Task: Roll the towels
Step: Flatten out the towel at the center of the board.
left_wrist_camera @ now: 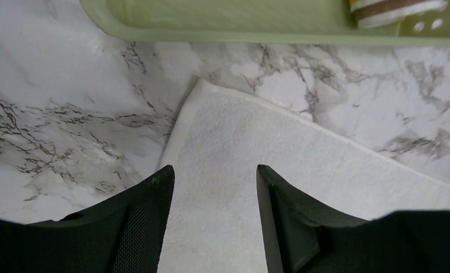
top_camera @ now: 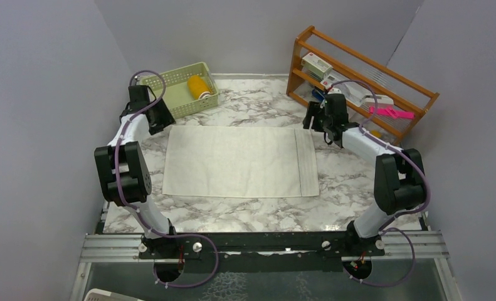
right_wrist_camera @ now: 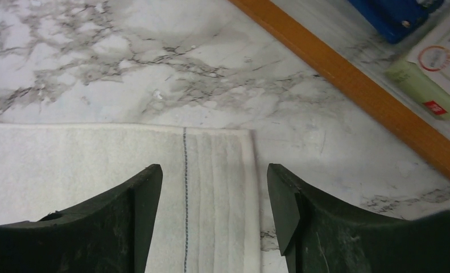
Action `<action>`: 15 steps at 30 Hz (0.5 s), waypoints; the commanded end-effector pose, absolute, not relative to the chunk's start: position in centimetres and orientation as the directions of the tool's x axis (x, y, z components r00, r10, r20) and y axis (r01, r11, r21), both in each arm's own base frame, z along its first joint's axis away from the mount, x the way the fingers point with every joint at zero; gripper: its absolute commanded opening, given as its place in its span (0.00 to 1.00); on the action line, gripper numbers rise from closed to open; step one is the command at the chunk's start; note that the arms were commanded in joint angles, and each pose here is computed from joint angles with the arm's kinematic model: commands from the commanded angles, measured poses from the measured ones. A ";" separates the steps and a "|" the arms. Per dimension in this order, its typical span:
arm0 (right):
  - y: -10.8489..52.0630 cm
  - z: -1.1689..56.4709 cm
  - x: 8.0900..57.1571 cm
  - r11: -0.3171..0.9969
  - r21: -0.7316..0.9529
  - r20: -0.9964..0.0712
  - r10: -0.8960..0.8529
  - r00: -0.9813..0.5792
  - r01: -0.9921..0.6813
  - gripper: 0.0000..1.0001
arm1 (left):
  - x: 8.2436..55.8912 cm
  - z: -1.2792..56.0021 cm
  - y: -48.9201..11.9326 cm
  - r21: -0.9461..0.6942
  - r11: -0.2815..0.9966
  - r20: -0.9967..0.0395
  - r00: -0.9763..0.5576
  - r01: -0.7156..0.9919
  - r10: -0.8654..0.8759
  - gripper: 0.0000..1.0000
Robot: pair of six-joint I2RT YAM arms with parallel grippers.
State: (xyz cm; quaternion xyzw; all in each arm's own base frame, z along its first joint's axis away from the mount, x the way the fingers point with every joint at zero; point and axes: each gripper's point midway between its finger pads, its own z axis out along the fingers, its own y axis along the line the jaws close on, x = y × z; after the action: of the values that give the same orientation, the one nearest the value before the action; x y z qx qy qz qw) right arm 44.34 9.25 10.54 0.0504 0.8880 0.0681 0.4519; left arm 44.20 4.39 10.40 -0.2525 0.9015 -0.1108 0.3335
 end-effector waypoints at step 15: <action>18.8 5.5 31.3 0.839 0.499 -0.574 0.130 -0.809 -0.219 0.56 | 40.8 9.6 3.1 -0.307 0.937 -0.570 -0.756 -0.167 -0.321 0.55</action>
State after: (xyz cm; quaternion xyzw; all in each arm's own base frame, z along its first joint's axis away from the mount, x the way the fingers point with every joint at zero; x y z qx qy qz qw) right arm 33.36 19.19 5.53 -0.0543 0.9056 0.2626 0.3285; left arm 40.20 3.10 7.64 -0.1552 0.9368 -0.1144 0.2921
